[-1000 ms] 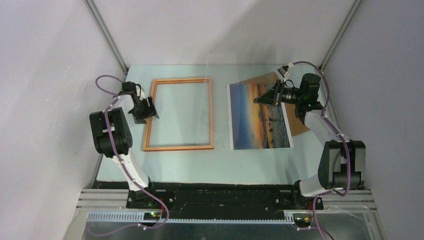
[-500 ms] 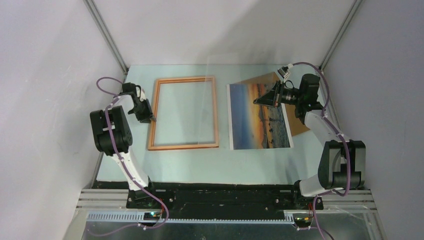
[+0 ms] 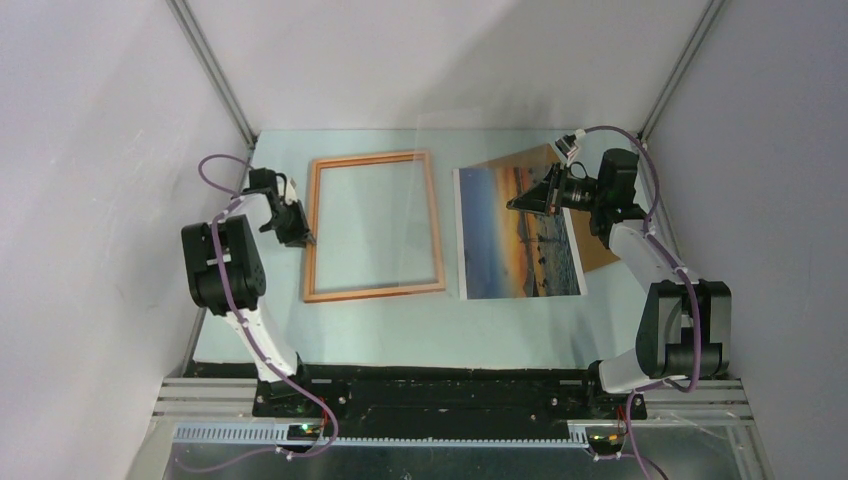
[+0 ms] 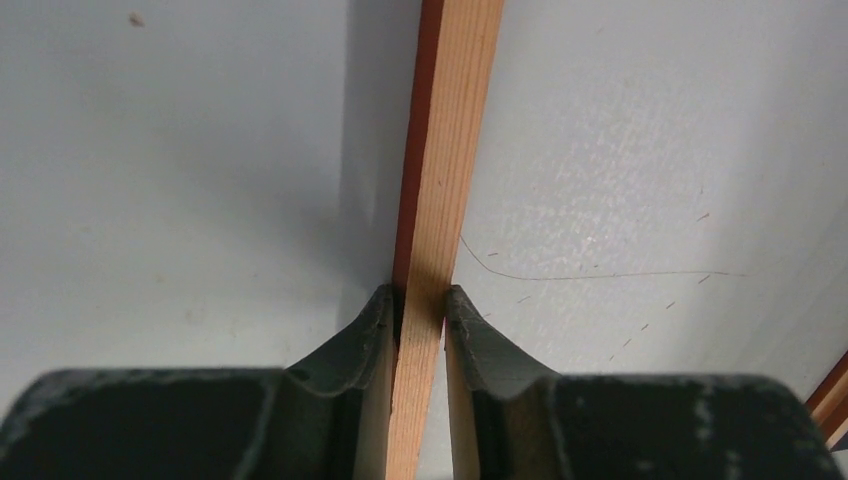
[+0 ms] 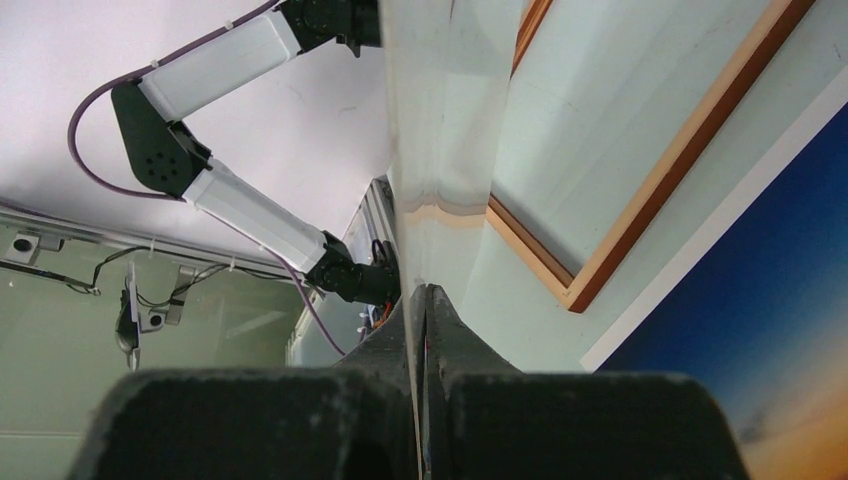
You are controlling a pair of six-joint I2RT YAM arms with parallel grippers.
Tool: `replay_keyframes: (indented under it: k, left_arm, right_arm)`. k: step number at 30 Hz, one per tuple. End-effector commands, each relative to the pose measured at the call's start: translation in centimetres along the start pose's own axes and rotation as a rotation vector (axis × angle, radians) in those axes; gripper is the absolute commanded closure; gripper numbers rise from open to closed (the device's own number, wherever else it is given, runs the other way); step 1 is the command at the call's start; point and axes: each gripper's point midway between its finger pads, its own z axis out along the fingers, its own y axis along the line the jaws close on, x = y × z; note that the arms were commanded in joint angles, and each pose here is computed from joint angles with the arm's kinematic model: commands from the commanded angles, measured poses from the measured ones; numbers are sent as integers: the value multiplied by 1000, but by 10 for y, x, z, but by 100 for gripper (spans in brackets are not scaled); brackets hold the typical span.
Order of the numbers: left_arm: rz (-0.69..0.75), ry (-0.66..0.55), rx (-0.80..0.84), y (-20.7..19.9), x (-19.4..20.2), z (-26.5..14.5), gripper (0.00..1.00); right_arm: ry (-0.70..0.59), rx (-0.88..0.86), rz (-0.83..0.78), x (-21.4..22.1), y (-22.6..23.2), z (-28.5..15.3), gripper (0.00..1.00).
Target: Put the photo into the frame
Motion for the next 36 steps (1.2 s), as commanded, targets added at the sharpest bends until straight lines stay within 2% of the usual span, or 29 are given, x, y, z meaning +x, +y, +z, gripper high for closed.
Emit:
replay_keyframes:
  k: [1,16,23,28,36]
  left_arm:
    - [43,73,20,-9,30,-1,100]
    - [233,110,69,-45,59,-5,100]
    - [261,126,112,-67,69,-11,100]
    - [197,145,163,-79,74,-12,100]
    - [260,185,209,-113,94,-8,100]
  right_arm:
    - [-18,-19,-95,-15,16,-1,100]
    - [-22,-4,-87,-15,7,0,100]
    - [-20,10,-61,-14,-3,2,100]
    - [-16,13,-41,-14,-10,6,100]
    - [-3,17,-19,-9,-18,10,100]
